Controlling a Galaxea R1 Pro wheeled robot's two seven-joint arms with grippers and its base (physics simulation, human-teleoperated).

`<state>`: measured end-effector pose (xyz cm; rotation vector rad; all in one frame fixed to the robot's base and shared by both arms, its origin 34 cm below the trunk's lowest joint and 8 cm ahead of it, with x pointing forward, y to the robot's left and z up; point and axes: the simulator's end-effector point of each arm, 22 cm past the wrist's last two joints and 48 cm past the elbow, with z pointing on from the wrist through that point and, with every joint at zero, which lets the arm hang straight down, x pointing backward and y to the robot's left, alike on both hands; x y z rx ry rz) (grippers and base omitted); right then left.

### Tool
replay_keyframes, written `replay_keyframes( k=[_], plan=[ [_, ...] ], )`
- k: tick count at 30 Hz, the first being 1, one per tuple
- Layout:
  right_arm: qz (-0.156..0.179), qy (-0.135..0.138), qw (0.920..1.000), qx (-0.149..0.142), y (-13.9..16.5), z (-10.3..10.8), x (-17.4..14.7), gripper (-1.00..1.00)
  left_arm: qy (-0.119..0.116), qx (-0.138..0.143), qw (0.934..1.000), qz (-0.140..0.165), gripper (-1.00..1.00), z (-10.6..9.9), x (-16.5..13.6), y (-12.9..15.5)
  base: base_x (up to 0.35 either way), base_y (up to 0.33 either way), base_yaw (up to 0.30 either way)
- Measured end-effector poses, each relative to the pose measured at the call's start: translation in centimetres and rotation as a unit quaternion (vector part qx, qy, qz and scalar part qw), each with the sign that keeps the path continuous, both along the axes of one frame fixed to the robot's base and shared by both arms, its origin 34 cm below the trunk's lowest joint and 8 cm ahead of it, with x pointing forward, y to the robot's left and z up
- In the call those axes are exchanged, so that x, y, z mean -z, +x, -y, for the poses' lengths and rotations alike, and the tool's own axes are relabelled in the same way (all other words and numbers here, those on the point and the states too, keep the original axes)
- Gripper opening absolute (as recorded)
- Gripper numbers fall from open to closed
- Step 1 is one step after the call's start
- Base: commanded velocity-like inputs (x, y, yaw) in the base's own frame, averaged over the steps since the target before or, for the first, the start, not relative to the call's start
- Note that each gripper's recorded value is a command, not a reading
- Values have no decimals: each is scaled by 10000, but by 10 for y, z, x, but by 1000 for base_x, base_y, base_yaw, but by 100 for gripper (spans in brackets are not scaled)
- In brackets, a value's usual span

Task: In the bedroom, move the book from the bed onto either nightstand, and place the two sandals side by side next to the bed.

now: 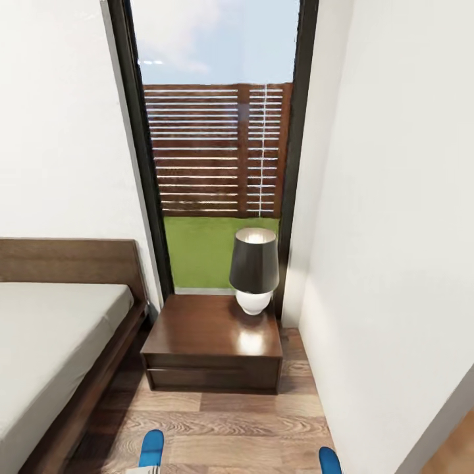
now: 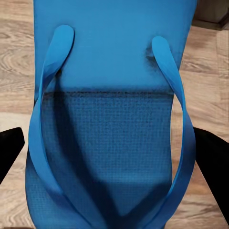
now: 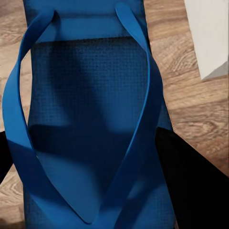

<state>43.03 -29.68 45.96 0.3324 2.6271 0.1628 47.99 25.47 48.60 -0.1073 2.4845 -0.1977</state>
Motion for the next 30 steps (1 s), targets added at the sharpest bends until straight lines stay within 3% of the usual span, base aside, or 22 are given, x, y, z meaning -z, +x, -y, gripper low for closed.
replay_keyframes(
  k=[30],
  plan=[
    [-1,0,10000,0,0,0,0,-100,1,7,10000,-1,-100,0,0,0,51,-37,291]
  ],
)
